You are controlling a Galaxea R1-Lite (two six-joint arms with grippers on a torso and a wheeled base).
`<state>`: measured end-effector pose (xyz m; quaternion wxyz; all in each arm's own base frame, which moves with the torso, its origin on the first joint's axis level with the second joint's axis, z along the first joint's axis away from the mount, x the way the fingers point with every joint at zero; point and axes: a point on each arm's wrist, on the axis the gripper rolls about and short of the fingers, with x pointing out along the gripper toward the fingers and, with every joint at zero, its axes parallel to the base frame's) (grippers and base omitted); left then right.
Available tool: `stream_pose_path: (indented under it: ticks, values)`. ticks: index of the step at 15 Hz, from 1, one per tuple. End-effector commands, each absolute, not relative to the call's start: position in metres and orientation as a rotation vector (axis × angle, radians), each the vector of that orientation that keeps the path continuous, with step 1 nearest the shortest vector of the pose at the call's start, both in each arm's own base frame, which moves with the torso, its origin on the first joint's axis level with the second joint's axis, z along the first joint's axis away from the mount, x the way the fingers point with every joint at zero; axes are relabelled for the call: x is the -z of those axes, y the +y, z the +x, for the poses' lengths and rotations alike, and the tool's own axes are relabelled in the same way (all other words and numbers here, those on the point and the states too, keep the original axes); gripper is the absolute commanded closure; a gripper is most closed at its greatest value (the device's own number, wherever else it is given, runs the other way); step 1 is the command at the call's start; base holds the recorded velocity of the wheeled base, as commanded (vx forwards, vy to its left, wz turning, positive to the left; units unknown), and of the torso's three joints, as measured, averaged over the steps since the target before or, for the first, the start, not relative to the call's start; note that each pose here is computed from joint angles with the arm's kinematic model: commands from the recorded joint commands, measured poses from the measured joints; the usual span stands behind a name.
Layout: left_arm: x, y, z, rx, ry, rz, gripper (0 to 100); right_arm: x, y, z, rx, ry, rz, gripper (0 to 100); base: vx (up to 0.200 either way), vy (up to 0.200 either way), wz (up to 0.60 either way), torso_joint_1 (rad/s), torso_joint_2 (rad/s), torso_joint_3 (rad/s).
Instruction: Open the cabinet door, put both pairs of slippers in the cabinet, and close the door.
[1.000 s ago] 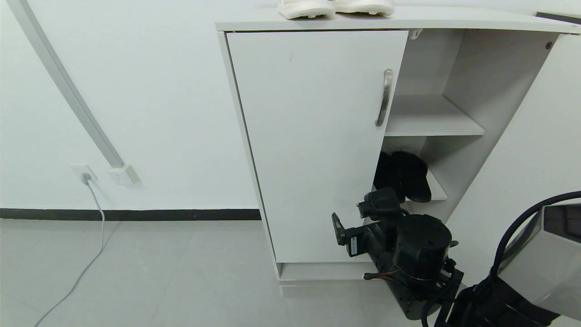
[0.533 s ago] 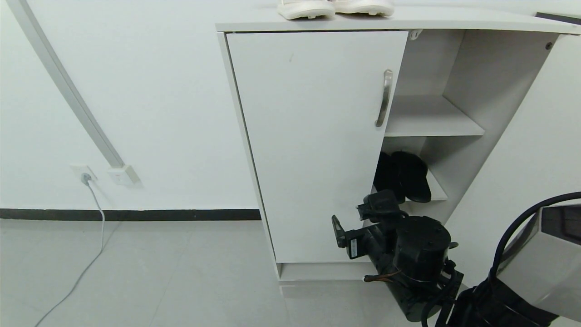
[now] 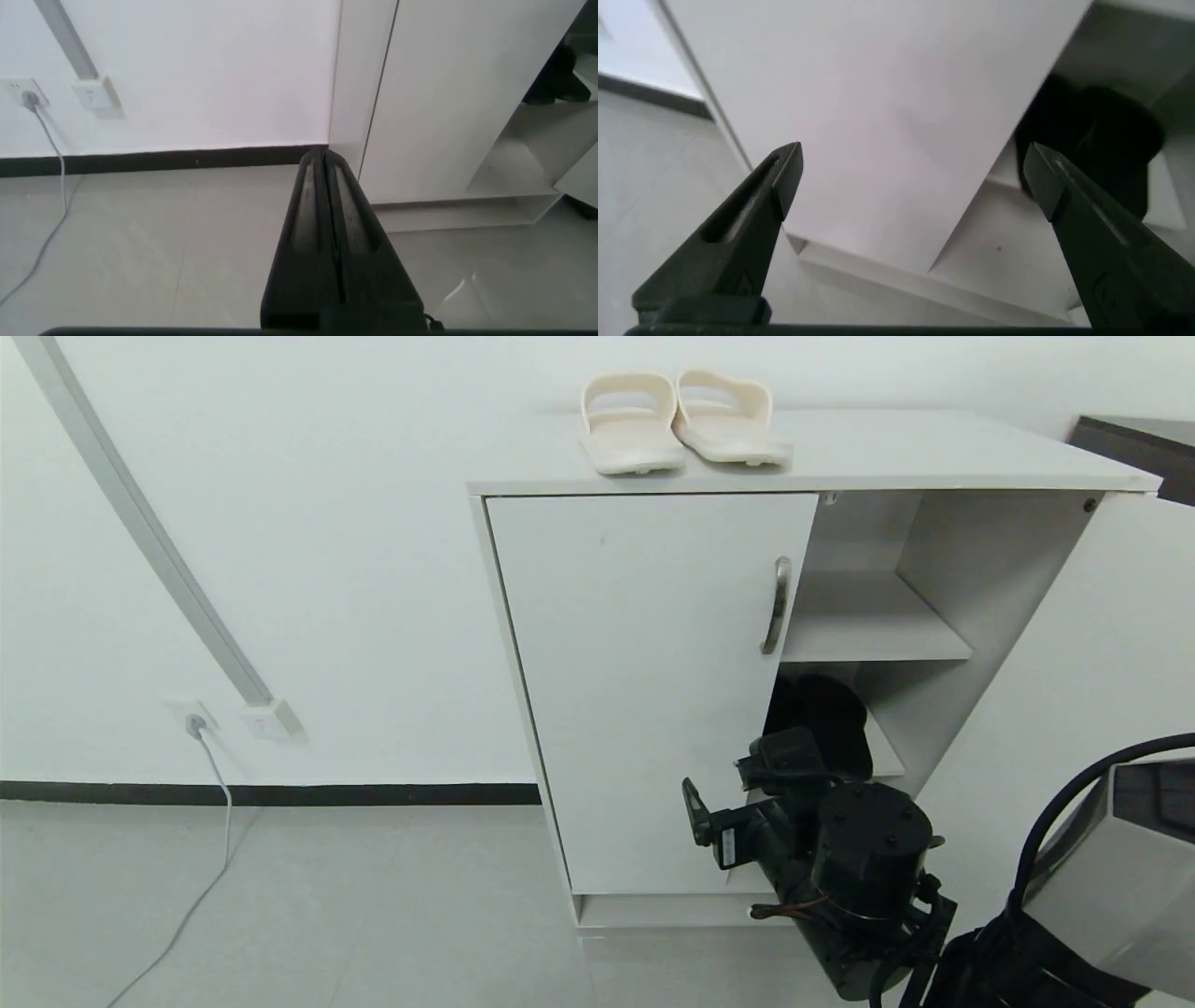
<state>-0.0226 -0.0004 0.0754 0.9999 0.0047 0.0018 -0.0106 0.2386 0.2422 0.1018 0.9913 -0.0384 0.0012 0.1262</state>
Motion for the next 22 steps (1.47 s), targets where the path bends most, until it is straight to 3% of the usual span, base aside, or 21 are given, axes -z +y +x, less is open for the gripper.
stream_pose_path:
  ticks: [1, 22]
  values:
    - [-0.075, 0.0, -0.023, 0.021, 0.005, 0.009, 100, -0.101, 0.243, 0.238, -0.255, 0.006, -0.082, 0, 0.0, 0.0, 0.0, 0.119, -0.46, -0.354]
    - [-0.075, 0.0, -0.023, 0.021, 0.005, 0.009, 100, -0.092, 0.244, 0.239, -0.257, 0.011, -0.086, 0, 0.0, 0.0, 0.0, 0.186, -0.5, -0.321]
